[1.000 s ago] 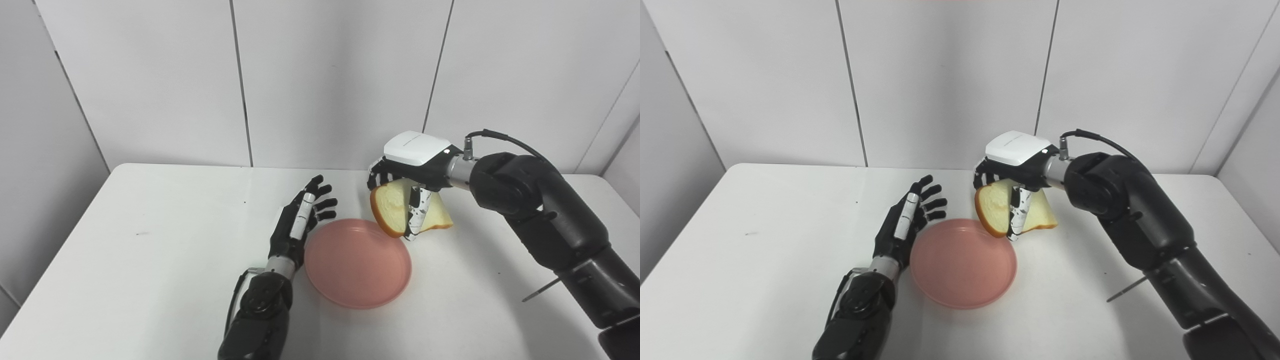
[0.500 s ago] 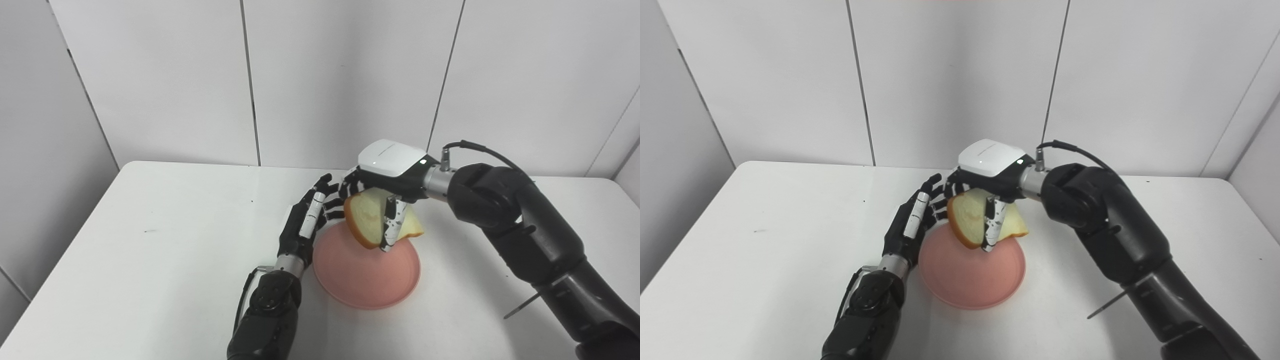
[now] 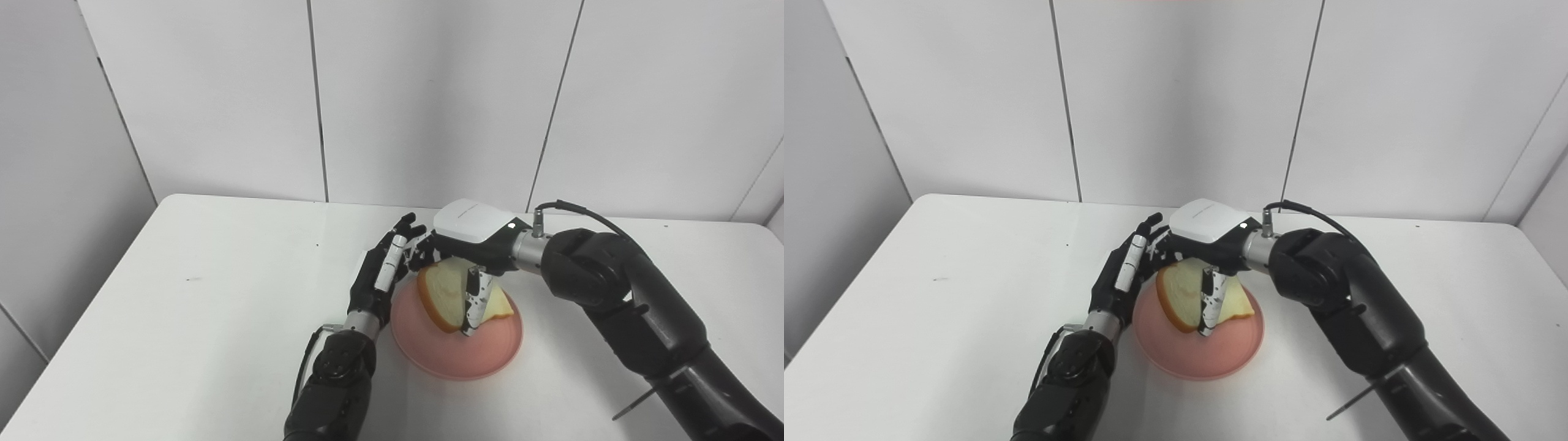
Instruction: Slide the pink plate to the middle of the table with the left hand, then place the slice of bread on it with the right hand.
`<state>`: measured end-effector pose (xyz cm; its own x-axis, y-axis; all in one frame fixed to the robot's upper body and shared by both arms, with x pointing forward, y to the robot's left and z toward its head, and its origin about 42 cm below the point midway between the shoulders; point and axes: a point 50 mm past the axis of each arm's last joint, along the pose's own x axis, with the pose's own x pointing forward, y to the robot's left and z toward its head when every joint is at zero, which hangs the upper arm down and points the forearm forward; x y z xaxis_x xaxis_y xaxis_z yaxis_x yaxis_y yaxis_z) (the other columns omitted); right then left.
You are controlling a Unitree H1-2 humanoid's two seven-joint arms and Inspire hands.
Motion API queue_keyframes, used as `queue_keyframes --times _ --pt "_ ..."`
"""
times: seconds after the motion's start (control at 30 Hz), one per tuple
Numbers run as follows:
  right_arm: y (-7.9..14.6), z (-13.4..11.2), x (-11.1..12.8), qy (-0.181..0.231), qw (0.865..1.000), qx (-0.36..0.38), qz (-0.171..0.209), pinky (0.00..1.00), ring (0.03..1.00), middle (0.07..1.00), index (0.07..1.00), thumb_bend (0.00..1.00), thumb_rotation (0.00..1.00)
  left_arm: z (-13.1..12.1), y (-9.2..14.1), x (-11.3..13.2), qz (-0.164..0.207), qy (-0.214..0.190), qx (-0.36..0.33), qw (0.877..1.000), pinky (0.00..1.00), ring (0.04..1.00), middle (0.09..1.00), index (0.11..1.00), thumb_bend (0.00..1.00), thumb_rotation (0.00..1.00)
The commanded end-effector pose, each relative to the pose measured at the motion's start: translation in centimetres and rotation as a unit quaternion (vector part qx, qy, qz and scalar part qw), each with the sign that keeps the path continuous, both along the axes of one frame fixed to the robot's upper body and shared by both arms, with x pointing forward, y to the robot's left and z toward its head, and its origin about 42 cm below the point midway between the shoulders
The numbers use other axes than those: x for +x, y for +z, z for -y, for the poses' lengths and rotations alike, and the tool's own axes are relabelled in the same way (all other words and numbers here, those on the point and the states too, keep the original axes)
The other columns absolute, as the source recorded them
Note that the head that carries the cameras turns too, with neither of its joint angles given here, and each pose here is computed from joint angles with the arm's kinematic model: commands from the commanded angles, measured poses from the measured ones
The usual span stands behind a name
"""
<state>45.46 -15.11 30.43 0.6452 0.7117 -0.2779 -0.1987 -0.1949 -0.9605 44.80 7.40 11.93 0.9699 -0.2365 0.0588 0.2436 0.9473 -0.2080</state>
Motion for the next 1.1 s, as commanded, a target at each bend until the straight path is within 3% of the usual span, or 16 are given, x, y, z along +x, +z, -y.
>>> queue_keyframes --times 0.0,0.3,0.53,0.63,0.67,0.83,1.07 --pt "1.2 0.2 0.1 -0.002 1.0 0.005 0.023 0.46 0.543 0.633 0.639 1.0 0.19 -0.7 -3.5 -1.6 -0.073 0.005 0.005 0.997 0.67 0.746 0.844 0.859 0.78 0.83" --pt "-0.2 0.8 0.2 -0.003 1.0 -0.001 0.013 0.5 0.583 0.656 0.653 1.0 0.22 -1.1 -3.6 -1.9 -0.074 0.004 0.013 0.997 0.65 0.739 0.847 0.856 0.78 0.84" --pt "0.1 1.6 0.3 0.004 1.0 -0.021 0.008 0.66 0.739 0.753 0.734 1.0 0.43 -1.4 -3.6 -1.9 -0.075 0.004 0.012 0.997 0.67 0.749 0.847 0.868 0.77 0.84" --pt "0.4 1.7 0.2 0.001 1.0 -0.029 0.005 0.72 0.8 0.799 0.757 1.0 0.44 -1.3 -3.6 -2.0 -0.077 0.003 0.012 0.997 0.67 0.752 0.848 0.873 0.77 0.84" --pt "0.5 1.8 0.2 0.0 1.0 -0.031 0.004 0.78 0.838 0.828 0.773 1.0 0.44 -1.3 -3.6 -2.0 -0.078 0.003 0.012 0.997 0.67 0.75 0.849 0.866 0.78 0.84" --pt "1.4 2.0 0.1 0.001 0.999 -0.04 0.005 0.92 0.887 0.869 0.803 1.0 0.46 -1.3 -3.7 -2.2 -0.079 0.001 0.015 0.997 0.67 0.75 0.849 0.852 0.78 0.83" --pt "2.6 2.0 -0.1 0.006 0.999 -0.038 0.004 0.93 0.88 0.868 0.816 1.0 0.46 -1.2 -3.8 -2.1 -0.078 0.001 0.012 0.997 0.67 0.747 0.839 0.844 0.79 0.83"
